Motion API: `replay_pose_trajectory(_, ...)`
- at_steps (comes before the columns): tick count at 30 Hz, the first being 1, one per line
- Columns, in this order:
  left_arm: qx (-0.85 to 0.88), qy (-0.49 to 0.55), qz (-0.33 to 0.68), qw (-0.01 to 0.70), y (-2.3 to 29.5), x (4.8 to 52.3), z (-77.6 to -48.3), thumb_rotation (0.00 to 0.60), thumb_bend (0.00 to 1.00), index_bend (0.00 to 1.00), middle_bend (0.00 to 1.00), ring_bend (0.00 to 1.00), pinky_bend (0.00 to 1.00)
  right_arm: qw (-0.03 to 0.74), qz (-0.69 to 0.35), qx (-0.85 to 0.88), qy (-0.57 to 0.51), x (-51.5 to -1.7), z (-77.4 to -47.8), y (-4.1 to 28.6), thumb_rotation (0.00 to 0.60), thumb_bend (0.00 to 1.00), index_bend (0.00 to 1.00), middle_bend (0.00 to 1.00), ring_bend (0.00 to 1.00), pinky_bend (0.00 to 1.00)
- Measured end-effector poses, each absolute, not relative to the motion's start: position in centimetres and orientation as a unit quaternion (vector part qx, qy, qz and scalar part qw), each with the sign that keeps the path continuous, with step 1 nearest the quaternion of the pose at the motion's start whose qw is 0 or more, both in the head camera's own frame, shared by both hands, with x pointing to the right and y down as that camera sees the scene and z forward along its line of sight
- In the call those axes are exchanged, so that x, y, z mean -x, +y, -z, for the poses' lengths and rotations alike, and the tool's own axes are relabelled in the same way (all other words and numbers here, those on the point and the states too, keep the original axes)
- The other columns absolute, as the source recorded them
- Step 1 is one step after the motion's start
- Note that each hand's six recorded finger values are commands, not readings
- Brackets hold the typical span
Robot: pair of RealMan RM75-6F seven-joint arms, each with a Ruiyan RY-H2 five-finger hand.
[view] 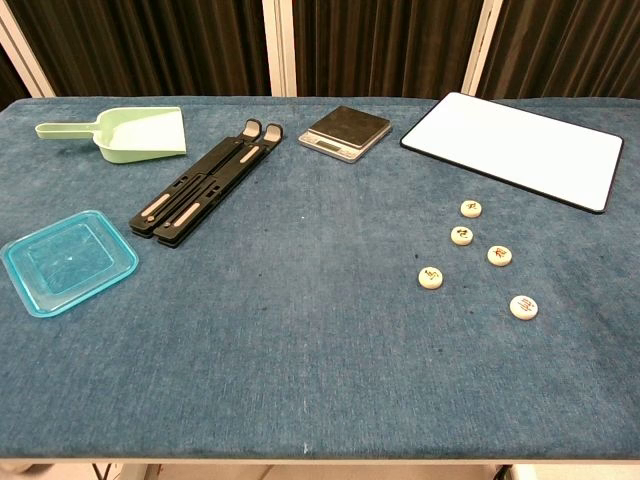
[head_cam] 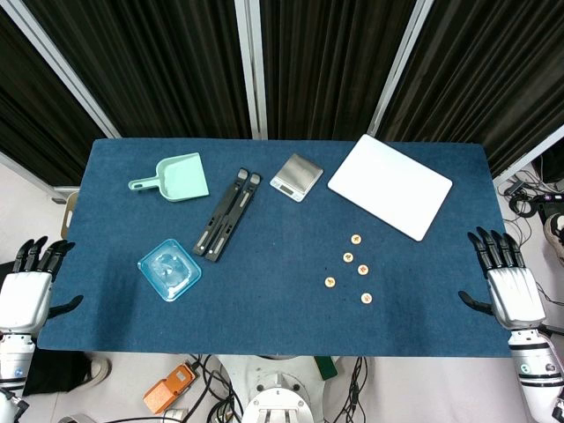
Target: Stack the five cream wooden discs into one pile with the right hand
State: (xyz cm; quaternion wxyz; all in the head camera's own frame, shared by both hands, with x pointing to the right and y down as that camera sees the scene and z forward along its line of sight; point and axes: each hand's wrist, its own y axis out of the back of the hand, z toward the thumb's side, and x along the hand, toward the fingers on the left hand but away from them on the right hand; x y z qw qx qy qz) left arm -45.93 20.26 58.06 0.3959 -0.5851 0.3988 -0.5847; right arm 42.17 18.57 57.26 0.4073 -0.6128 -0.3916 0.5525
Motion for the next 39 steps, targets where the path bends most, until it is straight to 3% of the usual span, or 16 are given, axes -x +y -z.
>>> replay_pose_trajectory(10, 0.586, 0.402, 0.580, 0.397, 20.3, 45.7, -58.2, 0.600, 0.08, 0.17, 0.14, 0.04, 0.00, 0.400, -0.534, 0.661, -0.345, -39.1, -59.6, 18.5, 0.600, 0.24, 0.15, 0.08, 0.00, 0.04)
replay_pose_trajectory(21, 0.585, 0.407, 0.583, 0.390, 21.0, 46.1, -58.4, 0.600, 0.08, 0.17, 0.14, 0.04, 0.00, 0.394, -0.502, 0.740, -0.213, -32.8, -66.6, 20.2, 0.600, 0.38, 0.40, 0.05, 0.00, 0.05)
replay_pose_trajectory(39, 0.584, 0.409, 0.586, 0.385, 21.3, 46.8, -59.0, 0.600, 0.08, 0.17, 0.14, 0.04, 0.00, 0.397, -0.478, 0.764, -0.176, -29.4, -71.2, 20.9, 0.600, 0.47, 0.47, 0.05, 0.00, 0.05)
